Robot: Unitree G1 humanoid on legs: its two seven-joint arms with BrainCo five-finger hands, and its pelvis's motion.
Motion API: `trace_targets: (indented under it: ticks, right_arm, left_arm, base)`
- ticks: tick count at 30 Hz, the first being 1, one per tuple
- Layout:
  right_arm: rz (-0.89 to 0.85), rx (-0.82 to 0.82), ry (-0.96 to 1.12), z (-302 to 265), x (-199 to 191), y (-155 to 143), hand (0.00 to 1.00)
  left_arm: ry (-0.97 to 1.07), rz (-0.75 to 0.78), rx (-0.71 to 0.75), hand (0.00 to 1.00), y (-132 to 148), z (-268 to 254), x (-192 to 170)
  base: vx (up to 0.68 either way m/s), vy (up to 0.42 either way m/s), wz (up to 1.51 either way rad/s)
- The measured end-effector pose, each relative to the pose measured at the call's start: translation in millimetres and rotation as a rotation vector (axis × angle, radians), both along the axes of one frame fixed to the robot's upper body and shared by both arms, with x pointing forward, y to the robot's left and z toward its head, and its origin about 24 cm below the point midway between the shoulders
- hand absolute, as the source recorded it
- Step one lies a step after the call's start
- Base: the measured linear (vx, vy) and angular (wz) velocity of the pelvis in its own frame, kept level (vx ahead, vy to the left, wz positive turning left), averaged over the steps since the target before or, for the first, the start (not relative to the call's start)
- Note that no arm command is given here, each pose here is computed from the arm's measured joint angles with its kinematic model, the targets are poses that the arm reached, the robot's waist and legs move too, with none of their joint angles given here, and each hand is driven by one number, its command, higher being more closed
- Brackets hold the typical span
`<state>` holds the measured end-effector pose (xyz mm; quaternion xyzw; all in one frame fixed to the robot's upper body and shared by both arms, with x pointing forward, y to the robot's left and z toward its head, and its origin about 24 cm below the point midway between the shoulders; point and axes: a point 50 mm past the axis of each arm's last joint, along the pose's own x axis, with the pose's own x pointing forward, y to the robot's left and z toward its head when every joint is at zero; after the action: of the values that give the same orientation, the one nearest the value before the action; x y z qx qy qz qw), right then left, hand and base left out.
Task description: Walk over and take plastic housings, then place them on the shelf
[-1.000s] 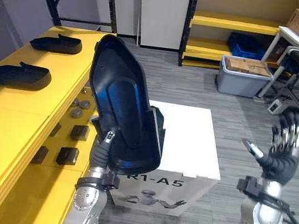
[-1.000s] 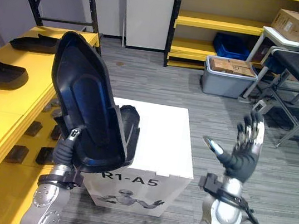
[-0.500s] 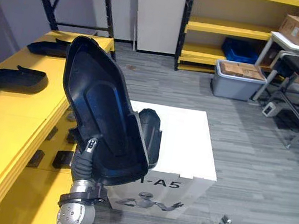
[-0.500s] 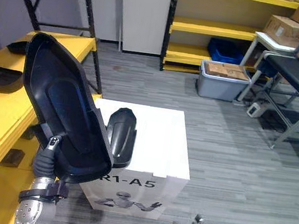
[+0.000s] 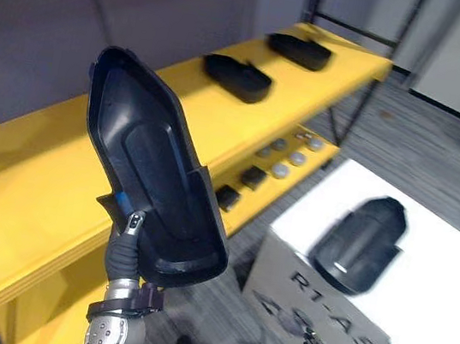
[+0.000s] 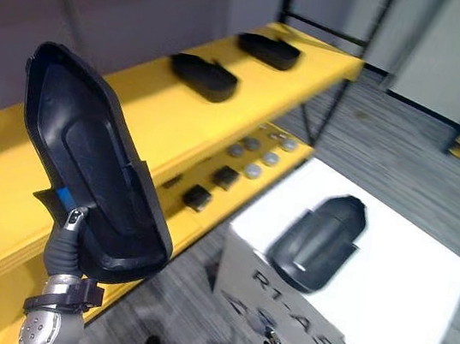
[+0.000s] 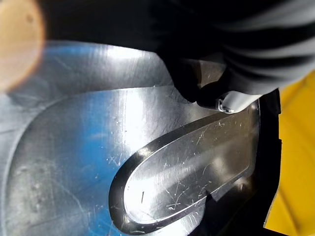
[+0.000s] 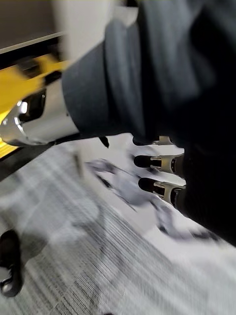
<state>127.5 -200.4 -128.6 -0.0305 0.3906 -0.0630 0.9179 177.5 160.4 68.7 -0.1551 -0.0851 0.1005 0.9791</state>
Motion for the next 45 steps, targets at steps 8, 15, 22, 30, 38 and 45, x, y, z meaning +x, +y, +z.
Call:
trace_targets:
  ticks: [8, 15, 22, 30, 38, 45]
  right_arm:
    - [0.036, 0.003, -0.007, 1, 19, 9, 0.0]
    - [0.027, 0.026, -0.027, 4, 7, 20, 0.0]
    - [-0.002, 0.083, -0.012, 2, -6, 38, 0.0]
    - [-0.004, 0.064, 0.006, 1, -14, 31, 0.0]
    - [0.003, 0.068, 0.066, -8, -23, 33, 0.0]
    - [0.031, 0.064, 0.069, -9, -15, 36, 0.0]
  left_arm:
    - [0.015, -0.037, 0.015, 1.0, -6, -5, 13]
    - [-0.004, -0.111, 0.015, 1.0, -31, -1, 34]
    - [0.02, -0.112, -0.009, 1.0, -38, -8, 35]
    - [0.042, -0.168, 0.039, 1.0, -54, -12, 48]
    - [0.181, -0.154, 0.109, 1.0, -62, -35, 73]
    - [0.329, -0.14, 0.183, 1.0, -62, -55, 109]
  base:
    - [0.13, 0.19, 0.84]
    - [0.12, 0.0, 0.77]
    - [0.24, -0.176, 0.29]
    - [0.21, -0.062, -0.02]
    - [0.06, 0.018, -0.03]
    - [-0.01, -0.013, 0.0]
